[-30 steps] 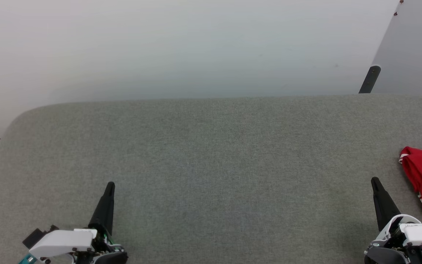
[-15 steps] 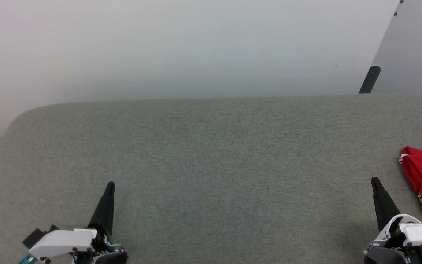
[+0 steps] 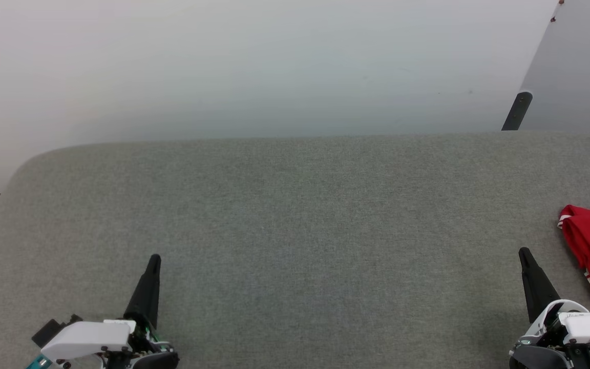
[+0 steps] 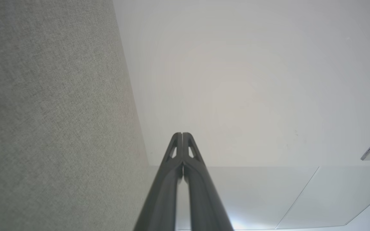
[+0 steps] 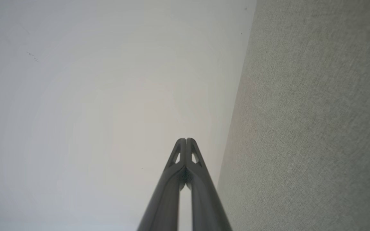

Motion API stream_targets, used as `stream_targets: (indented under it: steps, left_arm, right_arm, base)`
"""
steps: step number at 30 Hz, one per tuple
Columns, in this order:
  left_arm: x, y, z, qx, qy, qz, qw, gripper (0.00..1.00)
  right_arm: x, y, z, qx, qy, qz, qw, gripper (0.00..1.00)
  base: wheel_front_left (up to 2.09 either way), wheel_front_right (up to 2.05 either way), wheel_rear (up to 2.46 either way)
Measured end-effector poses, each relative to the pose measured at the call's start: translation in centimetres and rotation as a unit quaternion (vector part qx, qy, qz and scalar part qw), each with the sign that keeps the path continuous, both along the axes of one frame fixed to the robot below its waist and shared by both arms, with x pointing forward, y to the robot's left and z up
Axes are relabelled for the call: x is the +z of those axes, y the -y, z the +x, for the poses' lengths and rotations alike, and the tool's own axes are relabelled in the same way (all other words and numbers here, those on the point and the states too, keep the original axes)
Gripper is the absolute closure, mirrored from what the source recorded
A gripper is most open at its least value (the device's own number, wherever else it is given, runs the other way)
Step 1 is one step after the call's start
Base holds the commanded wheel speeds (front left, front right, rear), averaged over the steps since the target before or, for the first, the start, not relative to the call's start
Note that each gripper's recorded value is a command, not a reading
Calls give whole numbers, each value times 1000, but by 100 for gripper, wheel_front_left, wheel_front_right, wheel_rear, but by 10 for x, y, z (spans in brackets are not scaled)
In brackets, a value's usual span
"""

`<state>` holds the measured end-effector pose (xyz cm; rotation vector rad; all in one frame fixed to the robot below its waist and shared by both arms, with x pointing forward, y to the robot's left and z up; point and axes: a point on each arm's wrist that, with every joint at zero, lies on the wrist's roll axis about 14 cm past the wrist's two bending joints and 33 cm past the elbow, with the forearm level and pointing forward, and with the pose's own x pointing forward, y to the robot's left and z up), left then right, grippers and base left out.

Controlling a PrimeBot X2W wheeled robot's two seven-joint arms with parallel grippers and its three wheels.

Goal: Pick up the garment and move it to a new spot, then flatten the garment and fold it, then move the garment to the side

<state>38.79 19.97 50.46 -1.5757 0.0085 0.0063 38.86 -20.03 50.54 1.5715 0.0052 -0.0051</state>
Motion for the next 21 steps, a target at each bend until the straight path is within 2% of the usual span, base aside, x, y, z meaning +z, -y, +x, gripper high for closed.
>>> stream_targets:
  steps: [21]
  left_arm:
    - [0,0,0,0,0,-1,1000,100]
  right_arm:
    - [0,0,0,0,0,0,1000,100]
  base:
    - [0,0,0]
